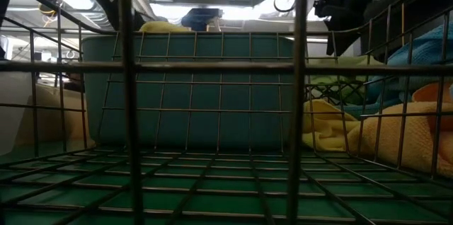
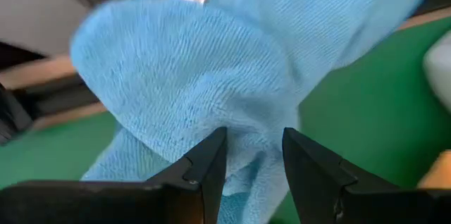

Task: Sort microfiber towel by color & place in baskets
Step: Put the blue microfiber towel into the orange bin

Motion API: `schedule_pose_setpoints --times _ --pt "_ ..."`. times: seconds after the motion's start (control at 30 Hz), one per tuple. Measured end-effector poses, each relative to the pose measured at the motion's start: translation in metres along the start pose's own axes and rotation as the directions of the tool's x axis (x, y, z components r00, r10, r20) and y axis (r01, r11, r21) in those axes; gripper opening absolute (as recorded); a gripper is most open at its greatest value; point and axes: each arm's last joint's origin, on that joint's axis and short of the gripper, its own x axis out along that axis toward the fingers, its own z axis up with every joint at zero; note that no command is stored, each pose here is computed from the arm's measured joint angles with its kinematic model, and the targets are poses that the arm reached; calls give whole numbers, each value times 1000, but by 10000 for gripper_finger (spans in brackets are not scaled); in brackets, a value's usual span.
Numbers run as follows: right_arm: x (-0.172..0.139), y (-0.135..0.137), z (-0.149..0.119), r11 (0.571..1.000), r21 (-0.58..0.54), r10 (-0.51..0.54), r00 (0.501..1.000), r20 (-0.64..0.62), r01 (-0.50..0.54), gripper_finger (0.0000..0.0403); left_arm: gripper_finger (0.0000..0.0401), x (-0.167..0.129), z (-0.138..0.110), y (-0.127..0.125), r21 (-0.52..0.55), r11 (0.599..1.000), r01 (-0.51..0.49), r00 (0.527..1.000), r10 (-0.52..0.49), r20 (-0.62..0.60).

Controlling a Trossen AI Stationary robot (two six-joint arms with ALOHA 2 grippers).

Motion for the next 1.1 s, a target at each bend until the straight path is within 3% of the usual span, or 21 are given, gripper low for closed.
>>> schedule_pose_setpoints --times 0.13,0.37,0.73,0.97,1.1 --pt "0 0 0 1000 0 0 1000 0 0 276 132 9 0 -2 -10 999 50 999 -50 -20" --pt "0 0 0 1000 0 0 1000 0 0 276 123 9 0 -2 -35 998 46 999 -47 -14" --pt "0 0 0 1000 -1 0 1000 0 0 276 8 9 0 -2 -39 998 48 999 -49 -20" --pt "0 0 0 1000 -1 0 1000 0 0 276 2 5 0 -1 -2 999 44 998 -44 -46" --pt "0 0 0 1000 -1 0 1000 0 0 276 1 -19 7 -2 64 997 46 998 -44 -34"
